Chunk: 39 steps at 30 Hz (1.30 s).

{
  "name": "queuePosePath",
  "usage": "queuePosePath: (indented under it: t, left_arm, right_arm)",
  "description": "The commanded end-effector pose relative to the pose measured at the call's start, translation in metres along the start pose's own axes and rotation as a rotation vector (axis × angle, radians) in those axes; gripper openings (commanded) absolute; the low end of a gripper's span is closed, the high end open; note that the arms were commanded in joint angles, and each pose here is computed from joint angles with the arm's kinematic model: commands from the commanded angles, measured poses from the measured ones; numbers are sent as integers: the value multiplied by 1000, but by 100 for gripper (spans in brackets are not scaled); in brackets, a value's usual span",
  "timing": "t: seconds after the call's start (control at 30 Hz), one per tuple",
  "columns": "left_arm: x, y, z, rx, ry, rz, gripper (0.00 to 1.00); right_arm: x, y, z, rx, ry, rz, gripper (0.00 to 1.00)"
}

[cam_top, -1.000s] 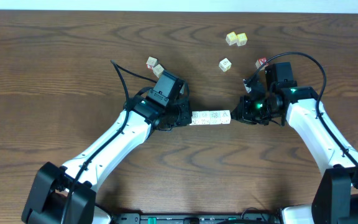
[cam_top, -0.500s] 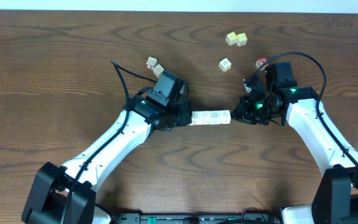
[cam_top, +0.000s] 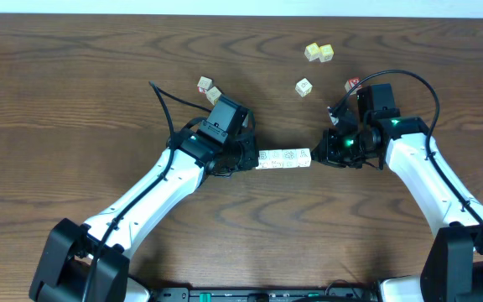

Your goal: Lift 4 blocks

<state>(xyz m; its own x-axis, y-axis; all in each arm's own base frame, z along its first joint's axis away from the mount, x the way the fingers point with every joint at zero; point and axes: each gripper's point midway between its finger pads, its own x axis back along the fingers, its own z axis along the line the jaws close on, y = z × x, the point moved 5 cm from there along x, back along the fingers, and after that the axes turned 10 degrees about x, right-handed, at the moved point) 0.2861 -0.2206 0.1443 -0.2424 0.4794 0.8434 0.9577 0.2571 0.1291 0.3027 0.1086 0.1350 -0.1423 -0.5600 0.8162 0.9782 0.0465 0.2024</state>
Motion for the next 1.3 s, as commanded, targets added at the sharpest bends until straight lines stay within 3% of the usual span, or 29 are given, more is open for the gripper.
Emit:
queuePosePath:
  t: [0.0, 1.27]
  left_arm:
    - [14, -6, -33, -37, -131, 41, 7]
    - [4, -7, -36, -35, -138, 45, 7]
  right_arm:
    - [-6, -7, 35, 37, 163, 42, 1]
    - [-8, -5, 39, 54, 168, 34, 1]
